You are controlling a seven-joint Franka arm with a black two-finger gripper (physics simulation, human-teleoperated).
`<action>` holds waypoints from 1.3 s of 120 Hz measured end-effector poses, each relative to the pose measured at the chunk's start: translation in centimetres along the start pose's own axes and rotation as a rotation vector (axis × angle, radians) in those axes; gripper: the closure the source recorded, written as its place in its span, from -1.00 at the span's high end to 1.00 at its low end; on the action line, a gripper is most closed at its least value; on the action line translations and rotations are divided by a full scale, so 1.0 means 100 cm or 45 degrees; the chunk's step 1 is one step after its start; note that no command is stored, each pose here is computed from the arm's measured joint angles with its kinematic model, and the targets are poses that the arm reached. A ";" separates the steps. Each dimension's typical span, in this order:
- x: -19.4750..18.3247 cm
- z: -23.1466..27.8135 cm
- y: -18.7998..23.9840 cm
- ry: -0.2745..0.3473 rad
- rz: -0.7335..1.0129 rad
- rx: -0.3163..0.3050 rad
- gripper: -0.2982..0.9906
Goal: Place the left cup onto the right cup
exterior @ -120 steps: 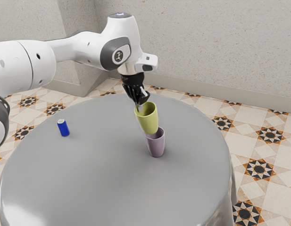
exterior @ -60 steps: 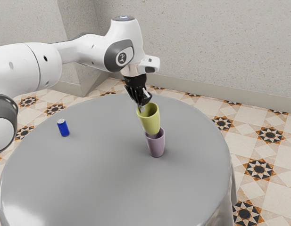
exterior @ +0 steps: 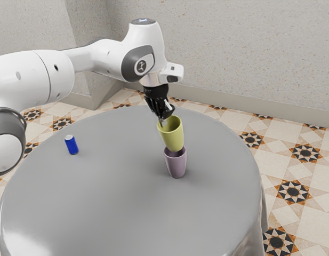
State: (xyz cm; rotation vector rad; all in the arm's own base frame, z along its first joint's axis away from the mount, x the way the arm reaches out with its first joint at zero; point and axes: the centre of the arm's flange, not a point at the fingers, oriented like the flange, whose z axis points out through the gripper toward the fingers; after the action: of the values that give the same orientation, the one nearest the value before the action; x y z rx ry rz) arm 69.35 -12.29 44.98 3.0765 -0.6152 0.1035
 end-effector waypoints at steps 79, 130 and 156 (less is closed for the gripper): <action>0.002 0.022 -0.006 -0.036 -0.006 -0.002 -0.68; 0.005 0.029 0.002 -0.035 0.005 -0.019 -0.10; 0.004 0.024 0.001 -0.022 0.003 -0.022 0.28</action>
State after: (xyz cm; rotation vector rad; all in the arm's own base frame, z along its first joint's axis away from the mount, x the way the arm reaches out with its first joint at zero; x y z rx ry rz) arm 69.80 -12.55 42.61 3.0633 -0.6177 0.0707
